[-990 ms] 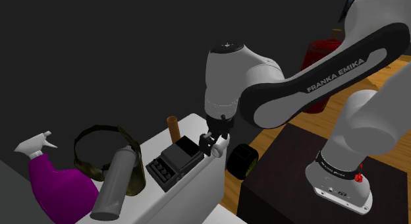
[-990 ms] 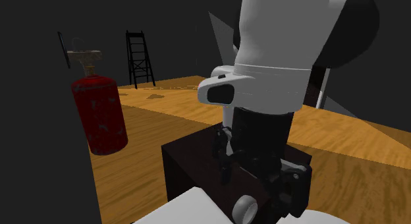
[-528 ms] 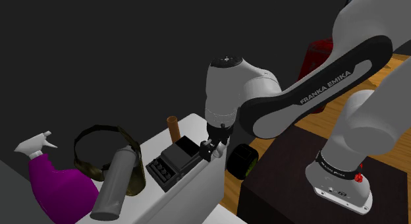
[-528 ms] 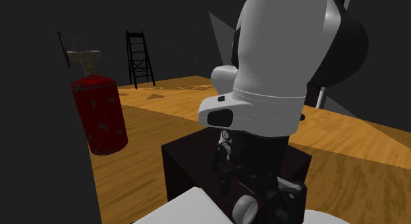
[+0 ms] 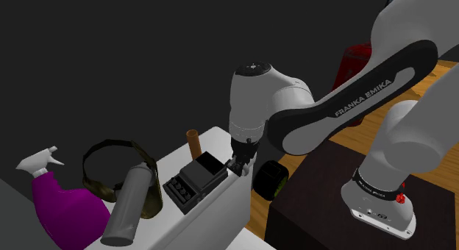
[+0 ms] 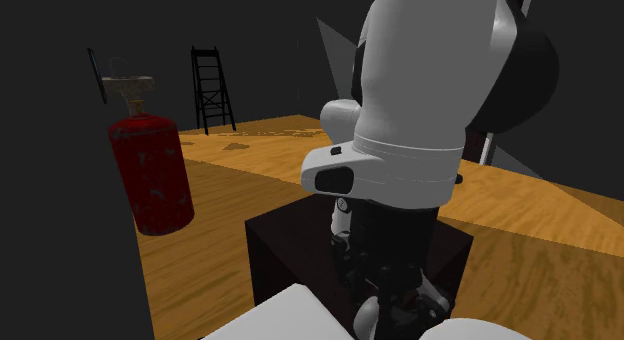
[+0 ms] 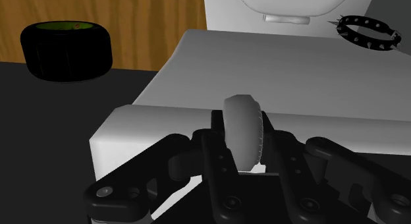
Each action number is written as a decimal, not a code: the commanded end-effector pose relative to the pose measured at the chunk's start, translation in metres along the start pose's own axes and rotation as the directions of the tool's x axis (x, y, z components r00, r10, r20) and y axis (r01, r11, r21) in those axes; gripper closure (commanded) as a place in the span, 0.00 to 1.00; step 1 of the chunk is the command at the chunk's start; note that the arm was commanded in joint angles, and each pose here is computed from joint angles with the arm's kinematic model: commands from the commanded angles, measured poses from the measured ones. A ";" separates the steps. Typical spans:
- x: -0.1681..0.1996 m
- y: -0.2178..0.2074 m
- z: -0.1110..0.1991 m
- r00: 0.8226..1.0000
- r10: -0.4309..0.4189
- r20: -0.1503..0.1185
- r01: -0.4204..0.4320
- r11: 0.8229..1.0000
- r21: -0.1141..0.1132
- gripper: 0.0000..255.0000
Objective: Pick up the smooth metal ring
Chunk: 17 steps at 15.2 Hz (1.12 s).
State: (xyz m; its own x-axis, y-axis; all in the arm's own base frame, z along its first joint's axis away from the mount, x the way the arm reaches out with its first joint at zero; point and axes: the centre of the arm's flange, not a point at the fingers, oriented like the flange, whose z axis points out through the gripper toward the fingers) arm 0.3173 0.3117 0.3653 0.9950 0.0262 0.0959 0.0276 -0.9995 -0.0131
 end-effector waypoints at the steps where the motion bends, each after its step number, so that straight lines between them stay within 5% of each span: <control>1: 0.000 0.000 0.000 1.000 0.000 0.000 0.000 1.000 0.000 1.00; 17: 0.008 -0.001 -0.079 1.000 0.000 0.000 0.000 1.000 0.000 1.00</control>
State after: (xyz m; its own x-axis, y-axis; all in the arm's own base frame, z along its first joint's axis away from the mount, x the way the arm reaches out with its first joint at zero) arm 0.3171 0.3126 0.4394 0.9950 0.0261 0.0967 0.0275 -0.9995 -0.0134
